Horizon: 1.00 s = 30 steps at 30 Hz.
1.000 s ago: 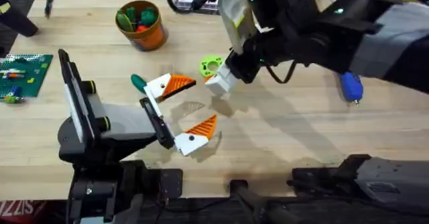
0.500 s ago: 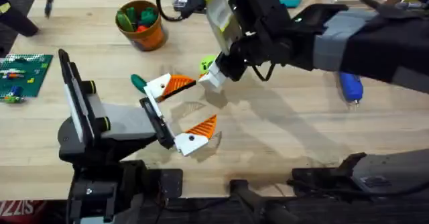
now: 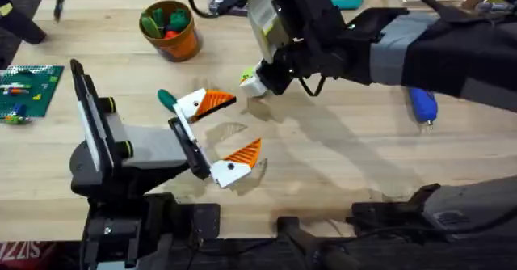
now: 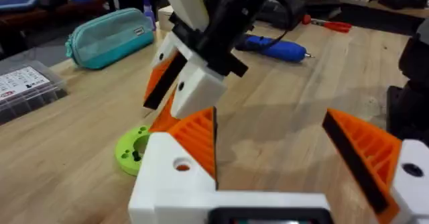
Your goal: Pick up the gripper from the table and insert it into the empty holder that is missing its gripper. Then pick up a screw, insert it into the mounting hole, and use the screwdriver to tighten it. Finally, clean up the table by picking up the vegetable and placing it into the bucket.
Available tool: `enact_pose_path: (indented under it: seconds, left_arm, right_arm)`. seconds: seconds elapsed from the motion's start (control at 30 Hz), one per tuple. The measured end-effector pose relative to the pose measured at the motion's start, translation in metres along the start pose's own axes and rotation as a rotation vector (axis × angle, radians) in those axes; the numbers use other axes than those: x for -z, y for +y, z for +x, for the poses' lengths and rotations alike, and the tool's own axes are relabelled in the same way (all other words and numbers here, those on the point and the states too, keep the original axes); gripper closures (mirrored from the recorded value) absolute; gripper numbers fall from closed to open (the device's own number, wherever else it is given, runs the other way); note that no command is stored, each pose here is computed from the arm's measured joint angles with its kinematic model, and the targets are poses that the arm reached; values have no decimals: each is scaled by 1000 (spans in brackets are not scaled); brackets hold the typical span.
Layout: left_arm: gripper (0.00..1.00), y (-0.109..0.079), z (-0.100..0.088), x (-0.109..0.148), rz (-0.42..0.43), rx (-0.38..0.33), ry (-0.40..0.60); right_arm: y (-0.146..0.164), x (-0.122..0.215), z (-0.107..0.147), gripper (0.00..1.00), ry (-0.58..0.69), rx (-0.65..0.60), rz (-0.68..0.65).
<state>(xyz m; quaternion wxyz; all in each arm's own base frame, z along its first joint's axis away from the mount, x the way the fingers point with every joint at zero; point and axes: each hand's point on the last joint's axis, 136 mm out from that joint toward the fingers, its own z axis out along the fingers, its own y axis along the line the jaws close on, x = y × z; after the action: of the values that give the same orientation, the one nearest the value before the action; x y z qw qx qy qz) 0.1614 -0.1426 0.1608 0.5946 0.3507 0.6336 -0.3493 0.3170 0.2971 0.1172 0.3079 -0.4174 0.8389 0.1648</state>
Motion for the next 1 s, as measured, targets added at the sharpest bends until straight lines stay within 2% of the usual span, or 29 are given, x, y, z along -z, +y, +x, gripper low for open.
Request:
enact_pose_path:
  seconds: [0.17,0.47,0.77,1.0]
  left_arm:
    - [23,0,0,0,0,0,0]
    - [24,0,0,0,0,0,0]
    - [25,0,0,0,0,0,0]
    - [25,0,0,0,0,0,0]
  right_arm:
    - [0,0,-2,457,-10,-52,1]
    - [-2,-6,-4,450,-19,-72,2]
    - [-3,-37,16,415,43,-81,-8]
    - [-3,-54,16,413,30,-74,-9]
